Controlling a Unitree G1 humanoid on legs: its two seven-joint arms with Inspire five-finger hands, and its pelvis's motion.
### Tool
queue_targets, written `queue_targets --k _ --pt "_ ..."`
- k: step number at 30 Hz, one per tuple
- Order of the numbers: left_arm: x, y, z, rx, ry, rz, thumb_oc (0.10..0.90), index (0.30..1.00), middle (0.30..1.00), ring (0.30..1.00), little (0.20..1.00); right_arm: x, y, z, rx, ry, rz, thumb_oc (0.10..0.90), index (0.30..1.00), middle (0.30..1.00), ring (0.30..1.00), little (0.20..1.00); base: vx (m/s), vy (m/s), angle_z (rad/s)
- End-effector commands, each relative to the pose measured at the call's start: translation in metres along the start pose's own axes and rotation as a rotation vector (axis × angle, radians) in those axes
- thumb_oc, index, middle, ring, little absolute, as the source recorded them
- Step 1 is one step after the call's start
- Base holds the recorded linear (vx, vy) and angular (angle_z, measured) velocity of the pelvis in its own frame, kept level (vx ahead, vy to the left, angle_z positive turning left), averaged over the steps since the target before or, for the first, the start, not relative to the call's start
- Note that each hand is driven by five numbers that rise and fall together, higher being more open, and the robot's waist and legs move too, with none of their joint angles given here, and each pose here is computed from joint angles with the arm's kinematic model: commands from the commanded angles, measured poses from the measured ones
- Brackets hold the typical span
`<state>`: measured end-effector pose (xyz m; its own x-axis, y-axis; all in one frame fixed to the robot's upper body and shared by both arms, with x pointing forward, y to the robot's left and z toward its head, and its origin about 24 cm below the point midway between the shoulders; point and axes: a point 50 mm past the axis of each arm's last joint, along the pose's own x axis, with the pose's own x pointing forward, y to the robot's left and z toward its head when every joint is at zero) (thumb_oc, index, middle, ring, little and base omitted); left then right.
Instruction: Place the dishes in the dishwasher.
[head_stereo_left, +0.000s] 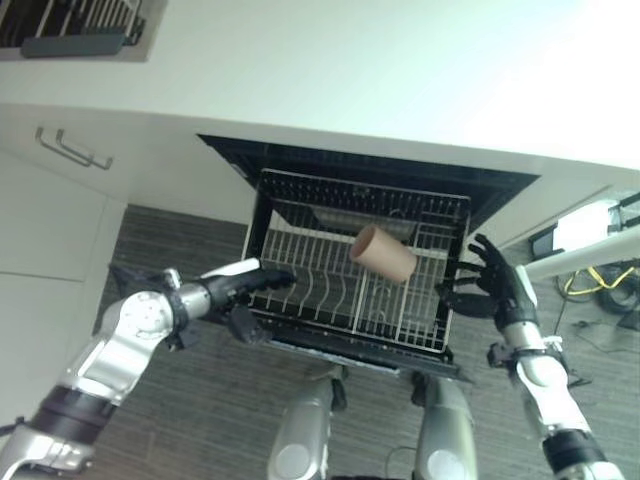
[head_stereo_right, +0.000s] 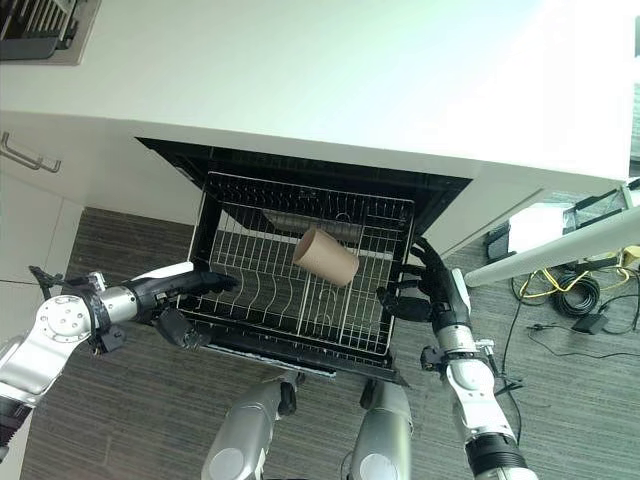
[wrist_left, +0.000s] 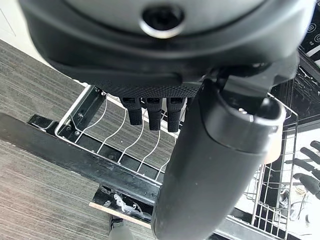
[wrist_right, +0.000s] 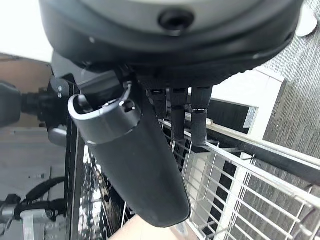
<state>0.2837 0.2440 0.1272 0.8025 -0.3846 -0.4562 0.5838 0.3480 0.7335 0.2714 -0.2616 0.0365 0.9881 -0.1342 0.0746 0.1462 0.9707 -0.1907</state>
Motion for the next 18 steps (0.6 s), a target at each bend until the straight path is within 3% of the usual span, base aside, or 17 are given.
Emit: queue_targets --k 1,9,11,18 --pt "-0.012 0.035 0.024 0.038 -0.105 0.172 0.800 0.900 0.900 0.900 0.900 0.003 -0.023 0.025 0.006 -0.135 -0.084 0.800 0.900 0.900 0.900 0.900 0.00 0.000 0.00" --pt "-0.014 0.032 0.018 0.008 -0.097 0.182 0.800 0.900 0.900 0.900 0.900 -0.003 -0.029 0.038 0.183 -0.264 -0.133 0.800 0.900 0.900 0.900 0.900 0.00 -0.011 -0.02" --pt "-0.017 0.024 0.007 -0.047 -0.086 0.217 0.800 0.900 0.900 0.900 0.900 -0.009 -0.028 0.052 0.274 -0.368 -0.130 0.800 0.900 0.900 0.900 0.900 0.02 -0.090 -0.03" --pt "-0.017 -0.005 -0.020 -0.191 -0.046 0.289 0.800 0.900 0.900 0.900 0.900 -0.018 -0.026 0.066 0.350 -0.466 -0.090 0.800 0.900 0.900 0.900 0.900 0.06 -0.072 -0.05"
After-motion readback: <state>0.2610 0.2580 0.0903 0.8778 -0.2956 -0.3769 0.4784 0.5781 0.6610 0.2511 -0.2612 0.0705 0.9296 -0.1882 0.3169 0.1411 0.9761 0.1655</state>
